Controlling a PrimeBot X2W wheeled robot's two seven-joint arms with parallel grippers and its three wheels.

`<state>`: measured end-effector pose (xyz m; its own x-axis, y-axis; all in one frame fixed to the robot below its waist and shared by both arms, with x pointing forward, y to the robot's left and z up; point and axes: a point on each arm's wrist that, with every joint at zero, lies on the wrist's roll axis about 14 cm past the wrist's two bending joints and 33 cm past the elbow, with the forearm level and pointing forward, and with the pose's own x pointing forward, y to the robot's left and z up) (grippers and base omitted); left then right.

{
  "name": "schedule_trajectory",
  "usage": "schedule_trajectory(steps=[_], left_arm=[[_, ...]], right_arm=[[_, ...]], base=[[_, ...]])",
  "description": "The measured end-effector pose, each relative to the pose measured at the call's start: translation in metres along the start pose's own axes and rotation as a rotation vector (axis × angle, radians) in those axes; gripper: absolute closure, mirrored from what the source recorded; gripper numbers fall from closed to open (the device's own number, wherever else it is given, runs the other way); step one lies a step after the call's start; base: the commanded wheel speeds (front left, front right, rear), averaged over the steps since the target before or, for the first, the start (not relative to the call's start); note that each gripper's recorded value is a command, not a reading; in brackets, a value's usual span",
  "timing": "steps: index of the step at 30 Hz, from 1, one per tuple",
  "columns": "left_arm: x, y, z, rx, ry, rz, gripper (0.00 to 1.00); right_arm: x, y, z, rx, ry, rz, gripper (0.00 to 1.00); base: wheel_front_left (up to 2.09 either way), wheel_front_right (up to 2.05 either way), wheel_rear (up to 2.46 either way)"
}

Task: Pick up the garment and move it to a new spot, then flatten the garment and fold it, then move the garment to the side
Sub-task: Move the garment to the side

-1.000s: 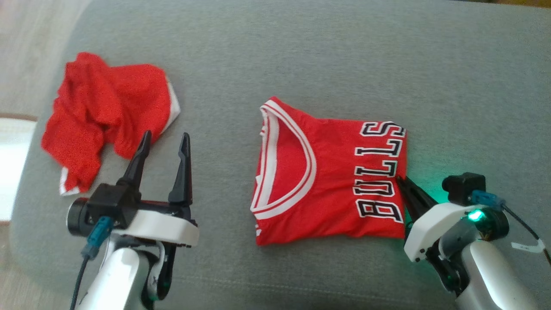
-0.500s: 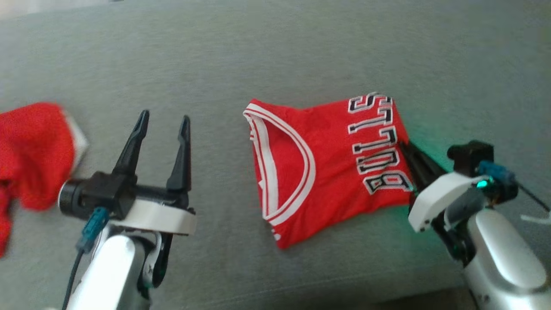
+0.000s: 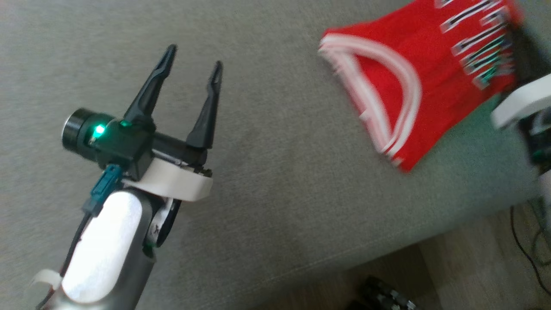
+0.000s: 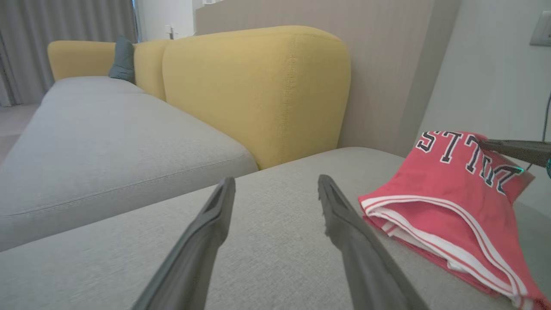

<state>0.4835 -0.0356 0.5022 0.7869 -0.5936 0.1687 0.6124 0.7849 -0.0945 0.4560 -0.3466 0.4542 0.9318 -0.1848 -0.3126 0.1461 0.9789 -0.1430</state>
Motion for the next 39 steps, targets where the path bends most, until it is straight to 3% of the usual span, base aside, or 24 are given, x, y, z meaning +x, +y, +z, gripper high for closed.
schedule_trajectory(steps=[11, 18, 25, 27, 28, 29, 39], left_arm=[[0.024, -0.017, -0.041, -0.067, 0.042, -0.098, 0.0], [0.035, -0.008, -0.057, -0.06, 0.038, -0.117, 0.0], [0.039, -0.002, -0.061, -0.048, 0.024, -0.133, 0.0], [0.037, 0.001, -0.061, -0.043, 0.024, -0.126, 0.0], [0.036, 0.002, -0.06, -0.041, 0.021, -0.124, 0.0], [0.036, 0.002, -0.059, -0.038, 0.018, -0.123, 0.0], [0.02, -0.006, -0.03, -0.019, 0.002, -0.093, 0.0]], right_arm=[[0.006, -0.089, 0.009, -0.018, -0.037, -0.235, 1.0], [0.022, -0.111, 0.0, -0.054, -0.026, -0.324, 1.0], [0.037, -0.109, -0.028, -0.064, 0.03, -0.357, 1.0], [0.04, -0.106, -0.033, -0.065, 0.034, -0.361, 0.6], [0.041, -0.104, -0.035, -0.064, 0.037, -0.363, 0.17], [0.041, -0.102, -0.036, -0.058, 0.037, -0.367, 0.0], [-0.006, -0.081, -0.032, -0.007, -0.053, -0.37, 0.0]], base=[[0.0, 0.0, 0.0], [0.0, 0.0, 0.0], [0.0, 0.0, 0.0], [0.0, 0.0, 0.0], [0.0, 0.0, 0.0], [0.0, 0.0, 0.0], [0.0, 0.0, 0.0]])
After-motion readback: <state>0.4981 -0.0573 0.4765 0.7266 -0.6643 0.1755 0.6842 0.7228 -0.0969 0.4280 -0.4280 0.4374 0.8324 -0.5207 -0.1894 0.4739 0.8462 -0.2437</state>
